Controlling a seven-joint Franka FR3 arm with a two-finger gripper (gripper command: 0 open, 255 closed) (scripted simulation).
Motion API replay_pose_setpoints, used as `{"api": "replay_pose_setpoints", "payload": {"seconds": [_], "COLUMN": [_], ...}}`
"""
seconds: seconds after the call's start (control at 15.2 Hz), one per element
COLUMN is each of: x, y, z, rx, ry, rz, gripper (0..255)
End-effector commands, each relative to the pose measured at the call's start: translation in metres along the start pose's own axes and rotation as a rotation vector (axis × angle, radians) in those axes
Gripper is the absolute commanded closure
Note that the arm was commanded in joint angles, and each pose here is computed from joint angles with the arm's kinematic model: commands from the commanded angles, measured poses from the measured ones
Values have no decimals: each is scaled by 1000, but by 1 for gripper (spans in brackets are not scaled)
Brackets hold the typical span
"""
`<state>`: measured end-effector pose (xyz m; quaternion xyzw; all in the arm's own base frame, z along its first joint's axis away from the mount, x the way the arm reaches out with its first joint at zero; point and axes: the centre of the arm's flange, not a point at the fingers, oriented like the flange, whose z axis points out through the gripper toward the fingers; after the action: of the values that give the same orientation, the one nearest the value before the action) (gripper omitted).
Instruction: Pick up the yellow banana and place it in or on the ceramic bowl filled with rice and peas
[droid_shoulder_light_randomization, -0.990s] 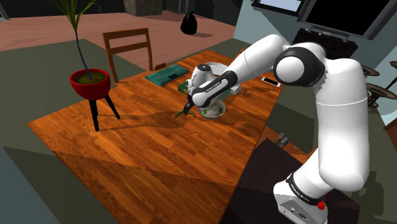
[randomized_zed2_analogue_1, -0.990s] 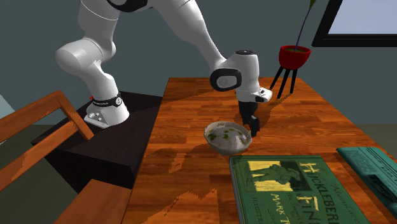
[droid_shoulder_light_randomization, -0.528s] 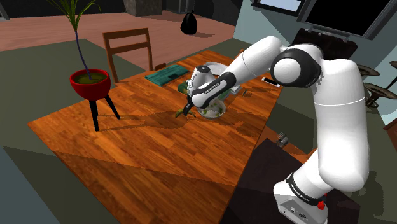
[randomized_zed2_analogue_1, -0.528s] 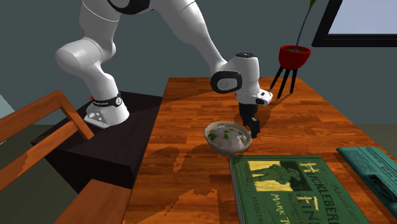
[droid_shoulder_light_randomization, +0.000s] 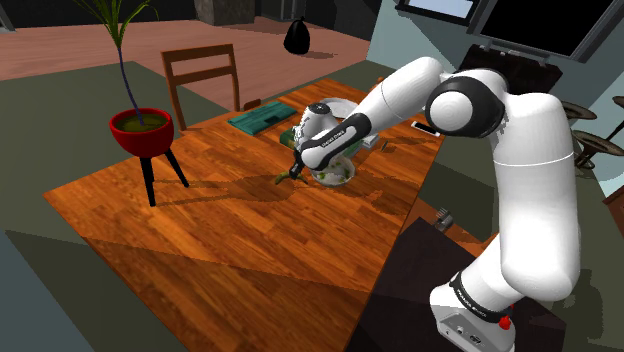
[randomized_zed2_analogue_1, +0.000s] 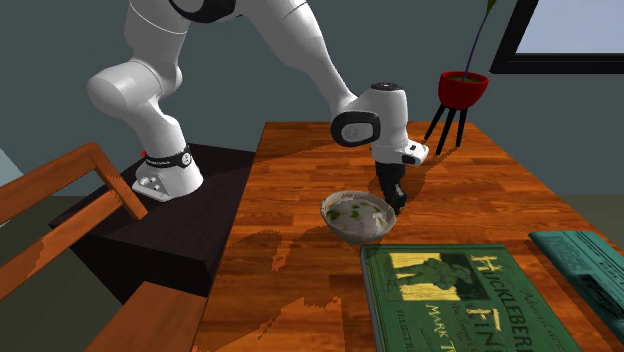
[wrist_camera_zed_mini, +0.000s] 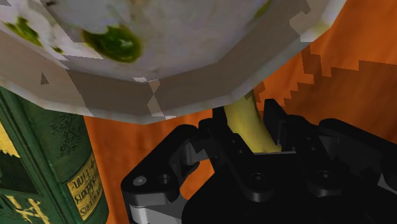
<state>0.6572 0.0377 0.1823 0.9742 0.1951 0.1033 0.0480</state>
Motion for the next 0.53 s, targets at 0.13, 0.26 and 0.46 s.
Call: {"api": "replay_pose_setpoints", "payload": {"seconds": [0.13,0.26,0.46], "x": [0,2,5], "y": [0,1,4], "z": [0,-10,-26], "rx": [0,0,0], "ry": [0,0,0], "rz": [0,0,0], "gripper": [255,255,255]}}
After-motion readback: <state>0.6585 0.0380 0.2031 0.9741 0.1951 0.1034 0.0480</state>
